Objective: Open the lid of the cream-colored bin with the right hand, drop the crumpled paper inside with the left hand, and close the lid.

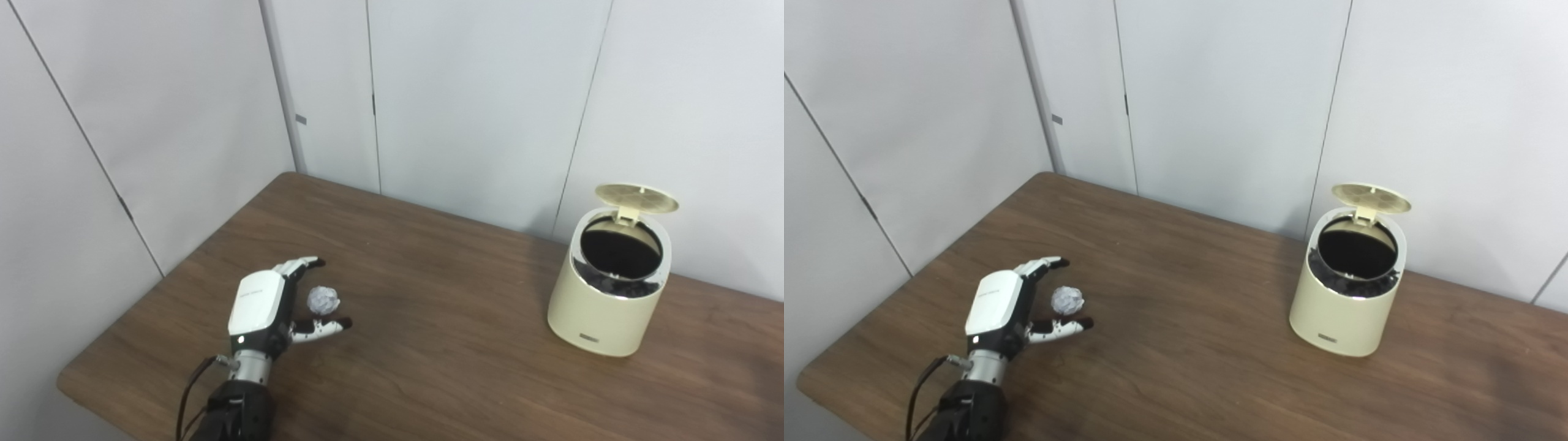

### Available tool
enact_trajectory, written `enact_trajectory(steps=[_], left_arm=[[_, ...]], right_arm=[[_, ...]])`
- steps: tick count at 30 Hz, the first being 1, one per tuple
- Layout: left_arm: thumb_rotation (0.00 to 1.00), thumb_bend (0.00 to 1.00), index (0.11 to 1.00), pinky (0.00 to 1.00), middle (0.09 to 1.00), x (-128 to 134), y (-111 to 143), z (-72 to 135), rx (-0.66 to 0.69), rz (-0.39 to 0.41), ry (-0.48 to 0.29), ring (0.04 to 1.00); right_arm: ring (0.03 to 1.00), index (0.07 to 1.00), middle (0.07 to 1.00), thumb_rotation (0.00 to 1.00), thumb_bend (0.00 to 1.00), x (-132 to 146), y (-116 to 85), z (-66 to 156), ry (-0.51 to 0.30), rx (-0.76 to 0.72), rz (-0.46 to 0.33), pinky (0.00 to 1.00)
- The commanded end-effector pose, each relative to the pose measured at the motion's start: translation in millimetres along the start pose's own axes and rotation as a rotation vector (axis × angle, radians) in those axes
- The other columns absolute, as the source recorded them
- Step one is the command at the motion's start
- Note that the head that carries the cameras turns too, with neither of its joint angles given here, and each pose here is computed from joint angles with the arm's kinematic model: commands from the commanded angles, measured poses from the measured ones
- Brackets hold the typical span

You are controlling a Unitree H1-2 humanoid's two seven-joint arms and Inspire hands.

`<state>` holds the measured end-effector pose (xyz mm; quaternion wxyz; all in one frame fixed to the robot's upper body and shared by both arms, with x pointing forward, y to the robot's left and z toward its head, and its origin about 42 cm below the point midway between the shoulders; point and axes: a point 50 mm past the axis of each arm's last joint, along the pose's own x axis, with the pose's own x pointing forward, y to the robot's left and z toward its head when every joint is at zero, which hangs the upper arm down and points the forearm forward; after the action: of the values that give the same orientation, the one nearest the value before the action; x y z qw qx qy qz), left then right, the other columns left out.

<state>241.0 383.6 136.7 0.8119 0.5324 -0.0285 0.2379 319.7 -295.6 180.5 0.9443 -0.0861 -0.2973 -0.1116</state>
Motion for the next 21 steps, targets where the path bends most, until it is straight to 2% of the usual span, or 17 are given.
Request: enact_trajectory(steps=[1, 7, 9, 14, 21], left_arm=[[0.39, 1.0, 0.753, 0.61, 0.76, 10, 16, 1, 0.041, 0.054, -0.039, 0.736], [0.42, 1.0, 0.723, 0.54, 0.713, 9, 10, 1, 0.063, 0.033, -0.034, 0.667], [0.45, 1.0, 0.713, 0.55, 0.713, 10, 7, 0, 0.07, -0.001, -0.019, 0.669], [0.44, 1.0, 0.709, 0.55, 0.714, 13, -1, -5, 0.085, -0.053, 0.006, 0.667], [0.44, 1.0, 0.715, 0.56, 0.719, 24, -4, -3, 0.085, -0.115, 0.029, 0.675]], right_arm=[[0.721, 0.692, 0.719, 0.75, 0.06, 15, -3, 14, -0.095, 0.014, -0.005, 0.58], [0.721, 0.69, 0.717, 0.74, 0.04, 14, -4, 15, -0.095, 0.028, 0.0, 0.59], [0.721, 0.69, 0.717, 0.74, 0.04, 13, -5, 15, -0.09, 0.037, -0.002, 0.59], [0.718, 0.683, 0.713, 0.72, 0.07, 12, -8, 14, -0.088, 0.037, -0.014, 0.58], [0.719, 0.688, 0.717, 0.72, 0.04, 11, -8, 17, -0.097, 0.024, -0.003, 0.58]])
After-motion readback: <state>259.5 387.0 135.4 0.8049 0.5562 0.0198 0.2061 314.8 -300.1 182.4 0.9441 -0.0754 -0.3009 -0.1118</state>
